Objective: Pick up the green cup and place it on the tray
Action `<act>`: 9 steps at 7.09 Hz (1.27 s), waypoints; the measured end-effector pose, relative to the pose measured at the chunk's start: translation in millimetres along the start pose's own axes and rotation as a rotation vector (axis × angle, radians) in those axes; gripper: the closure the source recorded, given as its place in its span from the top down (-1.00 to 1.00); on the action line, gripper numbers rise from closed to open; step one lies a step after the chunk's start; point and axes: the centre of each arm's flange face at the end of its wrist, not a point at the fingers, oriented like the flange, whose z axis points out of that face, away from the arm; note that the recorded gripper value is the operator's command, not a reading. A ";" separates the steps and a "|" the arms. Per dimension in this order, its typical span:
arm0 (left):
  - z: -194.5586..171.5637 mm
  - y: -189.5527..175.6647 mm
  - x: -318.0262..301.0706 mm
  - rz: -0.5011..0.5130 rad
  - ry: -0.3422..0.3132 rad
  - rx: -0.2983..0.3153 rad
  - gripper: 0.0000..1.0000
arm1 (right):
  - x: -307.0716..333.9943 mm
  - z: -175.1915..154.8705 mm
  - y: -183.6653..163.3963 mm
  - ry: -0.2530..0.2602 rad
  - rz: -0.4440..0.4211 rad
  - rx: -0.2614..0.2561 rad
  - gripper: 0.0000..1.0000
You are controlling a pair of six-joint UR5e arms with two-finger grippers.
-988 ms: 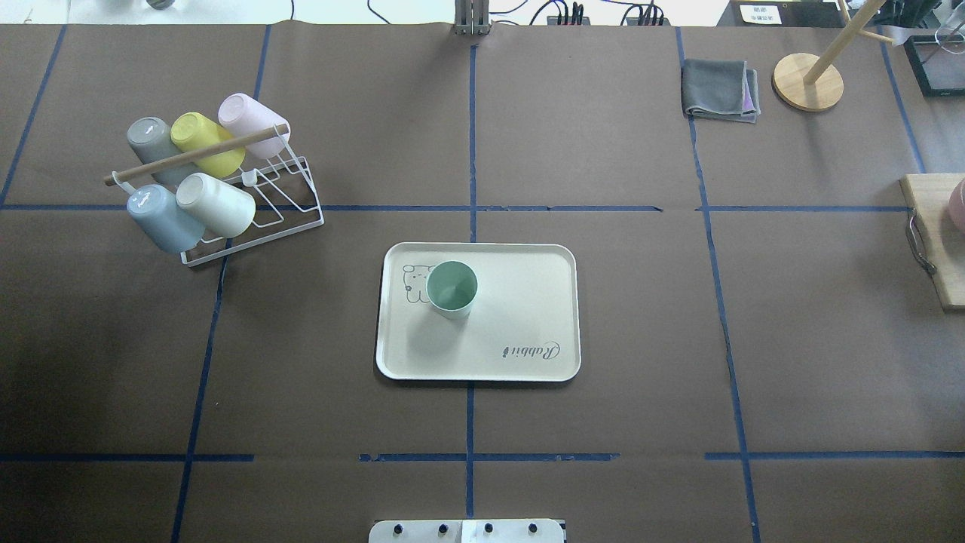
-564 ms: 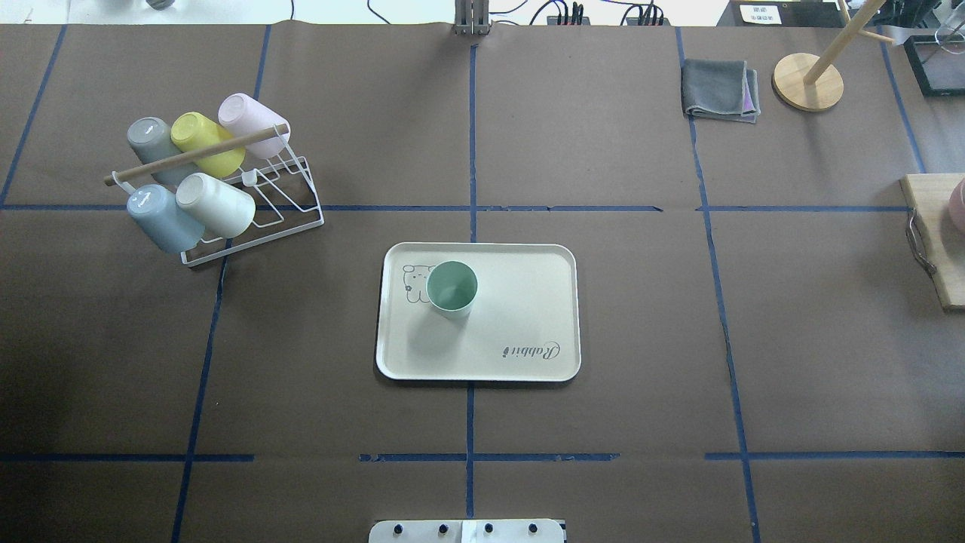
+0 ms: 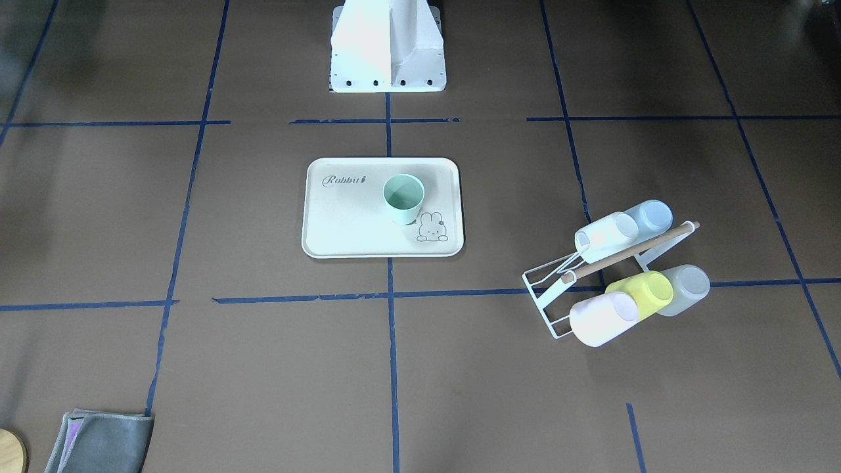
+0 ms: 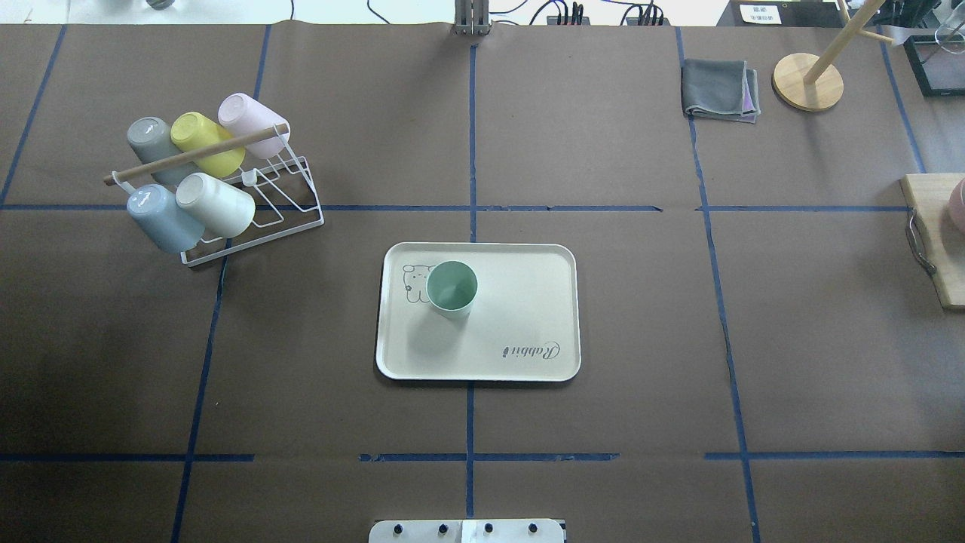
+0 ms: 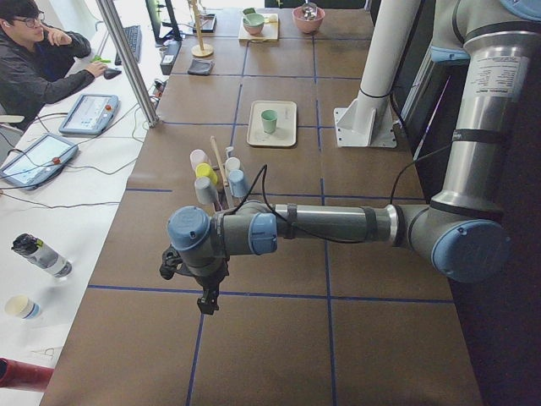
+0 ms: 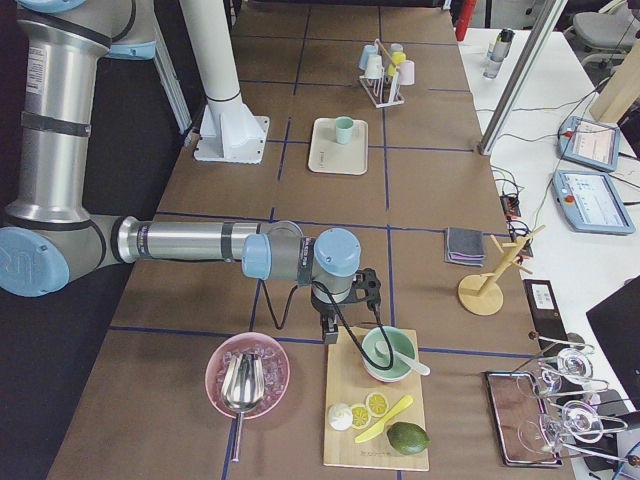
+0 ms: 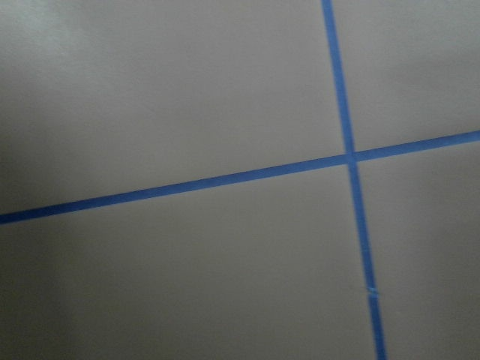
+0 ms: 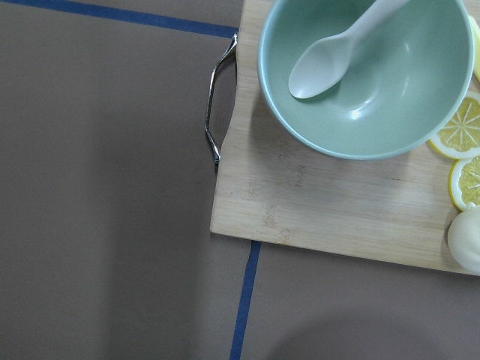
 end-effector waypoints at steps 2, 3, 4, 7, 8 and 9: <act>-6.3 13.6 21.0 -0.012 0.005 -0.018 1.00 | 0.0 -0.1 0.0 0.000 0.001 0.000 0.99; -2.9 14.2 23.7 -0.006 0.005 -0.022 1.00 | -0.2 -0.2 -0.1 0.000 0.000 0.001 0.99; 3.2 14.7 23.4 -0.002 0.005 -0.030 1.00 | -0.5 -0.5 -0.2 0.000 -0.001 0.002 0.99; 21.6 31.7 11.8 0.028 0.001 -0.001 1.00 | -1.2 -1.1 -0.4 -0.001 -0.003 0.003 0.99; 22.4 33.7 11.5 0.033 0.000 0.006 1.00 | -1.3 -1.2 -0.5 -0.001 -0.003 0.004 0.99; 23.5 34.7 10.4 0.034 -0.003 0.005 1.00 | -1.2 -1.3 -0.4 -0.001 -0.003 0.004 0.99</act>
